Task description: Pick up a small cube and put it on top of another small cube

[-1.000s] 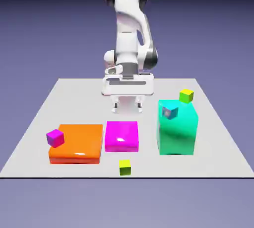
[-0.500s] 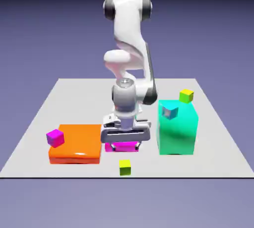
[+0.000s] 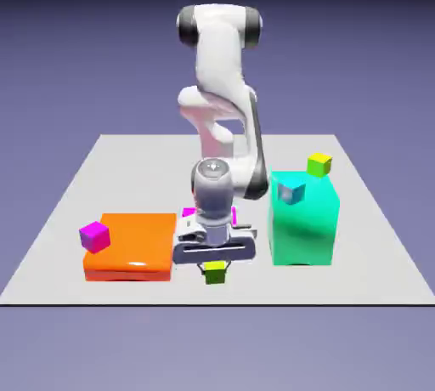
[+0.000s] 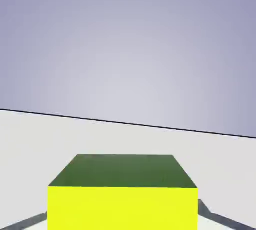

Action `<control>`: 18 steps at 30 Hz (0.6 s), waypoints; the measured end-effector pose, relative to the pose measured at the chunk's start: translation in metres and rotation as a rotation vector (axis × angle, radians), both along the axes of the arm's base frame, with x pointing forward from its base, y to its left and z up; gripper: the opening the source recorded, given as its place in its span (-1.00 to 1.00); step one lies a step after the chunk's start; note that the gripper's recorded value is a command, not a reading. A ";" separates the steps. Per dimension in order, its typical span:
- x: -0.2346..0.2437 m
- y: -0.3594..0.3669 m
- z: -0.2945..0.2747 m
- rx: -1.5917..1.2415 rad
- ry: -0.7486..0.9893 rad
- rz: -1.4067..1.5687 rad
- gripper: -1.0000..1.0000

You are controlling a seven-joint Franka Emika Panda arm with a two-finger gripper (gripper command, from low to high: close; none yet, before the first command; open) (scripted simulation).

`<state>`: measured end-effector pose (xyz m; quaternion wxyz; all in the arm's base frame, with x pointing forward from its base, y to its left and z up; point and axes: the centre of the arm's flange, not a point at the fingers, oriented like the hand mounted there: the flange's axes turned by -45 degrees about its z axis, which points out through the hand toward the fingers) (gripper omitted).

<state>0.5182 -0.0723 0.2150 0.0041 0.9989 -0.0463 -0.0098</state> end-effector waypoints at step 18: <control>-0.109 -0.258 0.053 0.009 -0.005 -0.928 1.00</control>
